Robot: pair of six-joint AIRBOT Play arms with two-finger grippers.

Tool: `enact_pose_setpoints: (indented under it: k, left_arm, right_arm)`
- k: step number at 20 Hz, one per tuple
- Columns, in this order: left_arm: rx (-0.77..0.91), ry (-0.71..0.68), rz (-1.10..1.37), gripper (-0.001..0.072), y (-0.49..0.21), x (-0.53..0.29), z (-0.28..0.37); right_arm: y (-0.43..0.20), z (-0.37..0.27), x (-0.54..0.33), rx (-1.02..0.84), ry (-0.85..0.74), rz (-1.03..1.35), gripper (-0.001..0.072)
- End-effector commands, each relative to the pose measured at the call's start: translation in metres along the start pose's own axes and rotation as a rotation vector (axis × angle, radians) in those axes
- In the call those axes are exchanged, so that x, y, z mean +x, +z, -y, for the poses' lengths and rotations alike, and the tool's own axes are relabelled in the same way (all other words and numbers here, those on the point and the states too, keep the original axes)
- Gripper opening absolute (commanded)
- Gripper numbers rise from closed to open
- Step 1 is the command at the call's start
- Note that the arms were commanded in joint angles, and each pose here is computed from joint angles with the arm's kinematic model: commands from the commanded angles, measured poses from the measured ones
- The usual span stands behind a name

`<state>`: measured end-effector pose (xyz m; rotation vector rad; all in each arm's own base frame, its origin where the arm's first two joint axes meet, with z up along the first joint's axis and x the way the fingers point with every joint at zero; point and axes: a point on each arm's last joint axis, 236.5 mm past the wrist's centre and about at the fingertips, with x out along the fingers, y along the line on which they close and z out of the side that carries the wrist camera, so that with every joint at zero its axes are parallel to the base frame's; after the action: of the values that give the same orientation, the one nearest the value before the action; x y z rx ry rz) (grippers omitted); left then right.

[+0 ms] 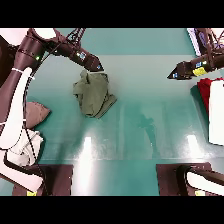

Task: Fold the shirts.

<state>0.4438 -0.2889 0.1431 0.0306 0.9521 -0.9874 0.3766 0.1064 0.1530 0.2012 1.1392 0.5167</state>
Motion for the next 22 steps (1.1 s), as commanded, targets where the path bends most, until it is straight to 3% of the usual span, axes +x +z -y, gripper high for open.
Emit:
enact_pose_setpoints:
  k: [1, 22]
  left_arm:
    - [0.002, 0.0, 0.001, 0.0023, 0.0004, -0.0004, 0.0007]
    - [-0.046, -0.015, 0.016, 0.0044, 0.0039, -0.0009, 0.0036]
  right_arm:
    - [-0.0001, 0.0001, -0.0001, 0.0, 0.0, 0.0, 0.0023]
    - [0.0078, -0.0001, -0.0001, 0.0, -0.001, 0.033, 0.0023]
